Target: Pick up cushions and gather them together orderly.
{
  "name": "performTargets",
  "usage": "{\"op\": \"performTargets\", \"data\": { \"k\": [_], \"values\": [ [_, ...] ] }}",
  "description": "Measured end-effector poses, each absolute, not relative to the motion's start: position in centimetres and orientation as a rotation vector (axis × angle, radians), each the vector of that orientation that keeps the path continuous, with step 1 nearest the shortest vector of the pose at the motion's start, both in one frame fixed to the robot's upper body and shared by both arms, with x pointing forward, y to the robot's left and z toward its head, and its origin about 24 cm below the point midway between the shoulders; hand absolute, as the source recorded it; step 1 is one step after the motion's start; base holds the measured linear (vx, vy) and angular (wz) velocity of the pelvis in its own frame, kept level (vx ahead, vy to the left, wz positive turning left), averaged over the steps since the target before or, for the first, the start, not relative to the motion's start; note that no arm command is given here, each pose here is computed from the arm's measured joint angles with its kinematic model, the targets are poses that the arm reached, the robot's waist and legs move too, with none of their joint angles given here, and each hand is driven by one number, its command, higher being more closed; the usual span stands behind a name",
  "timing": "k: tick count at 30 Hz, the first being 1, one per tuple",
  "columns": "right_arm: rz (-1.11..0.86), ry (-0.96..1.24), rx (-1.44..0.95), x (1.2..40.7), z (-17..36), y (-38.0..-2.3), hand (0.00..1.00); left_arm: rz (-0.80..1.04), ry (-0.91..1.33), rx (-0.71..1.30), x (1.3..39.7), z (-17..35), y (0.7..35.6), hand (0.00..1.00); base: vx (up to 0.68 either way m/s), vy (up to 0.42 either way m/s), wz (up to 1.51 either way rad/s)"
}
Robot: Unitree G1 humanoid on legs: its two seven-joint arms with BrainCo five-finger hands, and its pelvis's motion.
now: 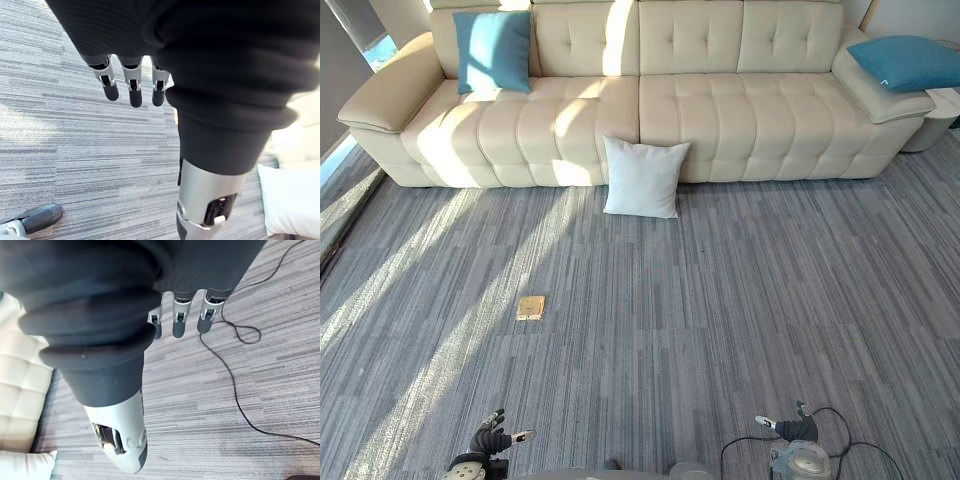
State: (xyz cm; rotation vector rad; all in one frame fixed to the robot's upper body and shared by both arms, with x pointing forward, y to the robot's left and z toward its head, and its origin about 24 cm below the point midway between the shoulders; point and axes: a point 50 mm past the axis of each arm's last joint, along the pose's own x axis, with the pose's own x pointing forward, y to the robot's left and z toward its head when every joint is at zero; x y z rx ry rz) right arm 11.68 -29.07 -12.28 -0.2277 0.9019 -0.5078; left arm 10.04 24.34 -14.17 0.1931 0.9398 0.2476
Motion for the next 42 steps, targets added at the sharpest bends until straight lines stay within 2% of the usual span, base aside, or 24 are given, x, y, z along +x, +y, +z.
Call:
{"op": "performTargets", "data": {
  "k": [9,18,27,32,36,39,42],
  "values": [
    [-0.516,0.940,-0.210,10.9,-12.7,-29.0,0.00,0.251,0.945,0.187,9.9,-14.2,24.3,0.00,-0.08,-0.019,0.02],
    [-0.576,0.923,-0.074,11.0,-13.1,-28.1,0.00,0.270,0.938,0.166,9.9,-14.1,24.4,0.00,-0.01,0.019,0.11],
    [-0.572,0.844,-0.030,13.8,-12.3,-27.5,0.00,0.306,0.803,0.152,12.2,-12.4,24.9,0.00,0.11,0.084,-0.16],
    [-0.518,0.833,-0.058,14.2,-12.2,-26.7,0.00,0.344,0.752,0.158,13.4,-11.6,25.5,0.00,0.41,0.098,0.29],
    [-0.535,0.761,-0.056,15.4,-11.1,-27.6,0.00,0.300,0.676,0.154,16.6,-10.6,24.6,0.00,0.57,-0.006,0.49],
    [-0.553,0.745,-0.065,15.1,-10.7,-28.3,0.00,0.297,0.692,0.138,16.3,-11.0,24.0,0.00,0.79,-0.122,0.45],
    [-0.542,0.696,-0.054,16.5,-10.0,-28.0,0.00,0.288,0.689,0.113,16.6,-11.1,23.3,0.00,0.75,-0.180,0.23]
  ]
}}
